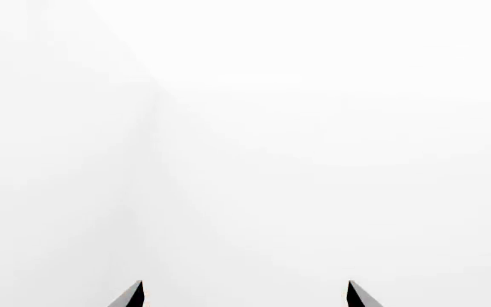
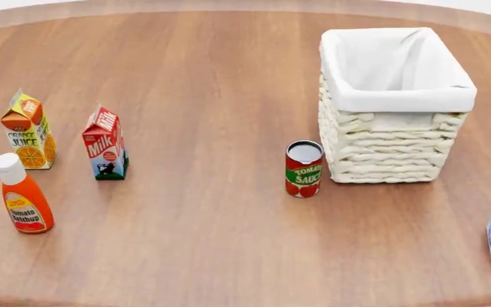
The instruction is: Pick the milk and place it in the basket.
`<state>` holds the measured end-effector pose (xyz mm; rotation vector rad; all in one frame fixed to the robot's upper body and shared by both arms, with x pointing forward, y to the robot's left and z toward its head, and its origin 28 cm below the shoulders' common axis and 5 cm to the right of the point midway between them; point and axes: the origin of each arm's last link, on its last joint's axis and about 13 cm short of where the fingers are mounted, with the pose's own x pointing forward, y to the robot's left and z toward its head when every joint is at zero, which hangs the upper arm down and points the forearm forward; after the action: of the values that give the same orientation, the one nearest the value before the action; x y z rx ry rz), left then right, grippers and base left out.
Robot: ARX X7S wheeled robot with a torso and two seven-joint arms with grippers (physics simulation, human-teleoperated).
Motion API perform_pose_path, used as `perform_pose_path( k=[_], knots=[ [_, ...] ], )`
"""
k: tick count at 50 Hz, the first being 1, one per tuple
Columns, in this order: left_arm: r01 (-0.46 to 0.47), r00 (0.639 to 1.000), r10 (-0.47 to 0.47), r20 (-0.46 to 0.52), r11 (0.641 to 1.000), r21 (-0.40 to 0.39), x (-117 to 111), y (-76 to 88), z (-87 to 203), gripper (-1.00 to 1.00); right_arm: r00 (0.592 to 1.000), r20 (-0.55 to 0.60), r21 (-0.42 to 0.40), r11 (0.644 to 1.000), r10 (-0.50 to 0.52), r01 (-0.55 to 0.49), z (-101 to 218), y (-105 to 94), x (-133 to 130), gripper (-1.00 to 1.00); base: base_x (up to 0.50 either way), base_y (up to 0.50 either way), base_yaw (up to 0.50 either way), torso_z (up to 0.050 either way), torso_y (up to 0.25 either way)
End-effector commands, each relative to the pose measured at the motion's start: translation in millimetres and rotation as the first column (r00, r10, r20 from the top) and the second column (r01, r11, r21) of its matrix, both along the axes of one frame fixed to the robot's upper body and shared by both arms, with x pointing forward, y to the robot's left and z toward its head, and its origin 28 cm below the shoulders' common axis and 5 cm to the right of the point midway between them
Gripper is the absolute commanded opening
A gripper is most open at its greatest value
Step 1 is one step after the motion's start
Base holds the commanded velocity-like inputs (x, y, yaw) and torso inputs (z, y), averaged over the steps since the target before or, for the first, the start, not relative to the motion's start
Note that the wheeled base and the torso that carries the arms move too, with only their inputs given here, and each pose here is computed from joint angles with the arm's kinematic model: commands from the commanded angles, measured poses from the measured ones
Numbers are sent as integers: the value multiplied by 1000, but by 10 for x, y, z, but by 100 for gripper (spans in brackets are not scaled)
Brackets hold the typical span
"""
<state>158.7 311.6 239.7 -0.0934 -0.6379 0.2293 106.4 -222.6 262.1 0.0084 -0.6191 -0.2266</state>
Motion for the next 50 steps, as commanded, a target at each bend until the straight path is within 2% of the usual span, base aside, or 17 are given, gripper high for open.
perform_pose_path(
  k=[1,25,40,50],
  knots=[
    [-30,999,29,39,999,25,-113,32,86,100,1000,-5,-103,994,24,-24,17,72,-75,100,0,500,0,0,0],
    [-30,999,29,41,999,31,-123,32,94,100,999,-7,-99,994,40,-41,9,91,-68,100,0,496,0,0,0],
    [-30,999,29,39,999,34,-117,30,89,100,999,-20,-123,992,30,-32,-2,99,-56,100,0,19,0,0,0],
    [-31,999,30,38,999,34,-115,32,83,100,997,-5,-114,990,77,-77,-15,103,-81,100,70,0,0,0,0]
  ],
)
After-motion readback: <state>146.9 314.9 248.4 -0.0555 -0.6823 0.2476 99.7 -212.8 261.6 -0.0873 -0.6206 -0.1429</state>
